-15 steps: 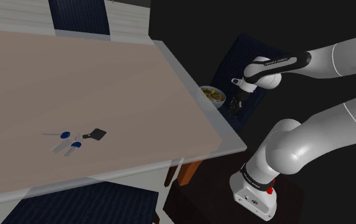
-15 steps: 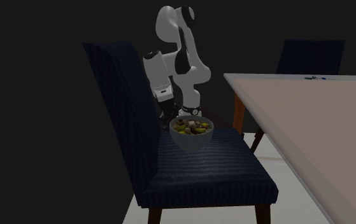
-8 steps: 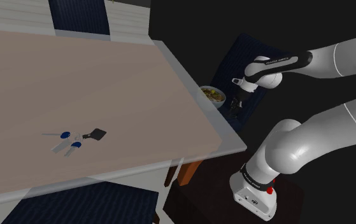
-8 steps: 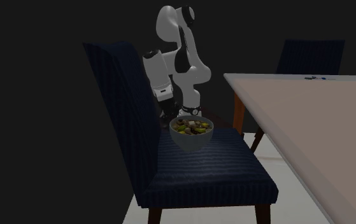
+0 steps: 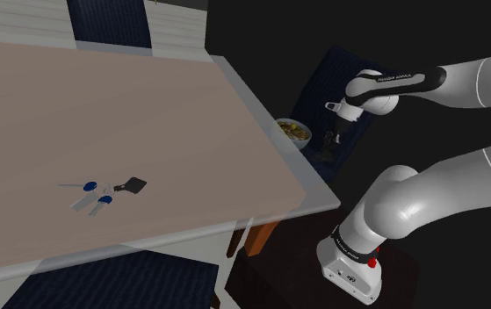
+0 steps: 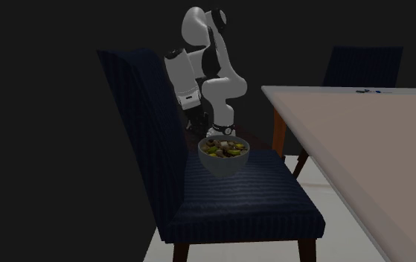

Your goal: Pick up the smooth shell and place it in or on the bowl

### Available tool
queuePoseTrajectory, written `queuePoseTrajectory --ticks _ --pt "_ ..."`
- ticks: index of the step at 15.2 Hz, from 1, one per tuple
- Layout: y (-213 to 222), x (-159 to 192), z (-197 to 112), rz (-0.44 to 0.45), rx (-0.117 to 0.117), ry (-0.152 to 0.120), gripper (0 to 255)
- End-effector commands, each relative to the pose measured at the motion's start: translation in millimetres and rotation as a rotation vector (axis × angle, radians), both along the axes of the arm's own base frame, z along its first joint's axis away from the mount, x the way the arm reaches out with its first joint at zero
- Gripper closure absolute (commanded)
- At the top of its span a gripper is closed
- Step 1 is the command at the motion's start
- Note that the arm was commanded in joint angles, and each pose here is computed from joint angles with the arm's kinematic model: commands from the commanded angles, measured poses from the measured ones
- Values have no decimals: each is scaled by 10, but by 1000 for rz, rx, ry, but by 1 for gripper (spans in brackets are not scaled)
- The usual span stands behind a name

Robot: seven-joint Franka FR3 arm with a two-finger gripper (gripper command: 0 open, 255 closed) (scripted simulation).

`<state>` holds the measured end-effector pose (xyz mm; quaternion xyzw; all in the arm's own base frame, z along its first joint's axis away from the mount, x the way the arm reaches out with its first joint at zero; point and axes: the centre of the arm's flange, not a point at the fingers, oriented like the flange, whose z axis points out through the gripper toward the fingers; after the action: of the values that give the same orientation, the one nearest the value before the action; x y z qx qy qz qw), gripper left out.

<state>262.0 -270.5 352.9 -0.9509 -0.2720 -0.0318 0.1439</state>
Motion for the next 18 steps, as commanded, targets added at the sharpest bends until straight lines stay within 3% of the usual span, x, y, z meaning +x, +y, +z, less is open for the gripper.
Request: queuePoseTrajectory --ticks 1,18 --pt "-131 -31 225 -32 -15 -31 255" --pt "-131 -31 1123 -32 -15 -31 255"
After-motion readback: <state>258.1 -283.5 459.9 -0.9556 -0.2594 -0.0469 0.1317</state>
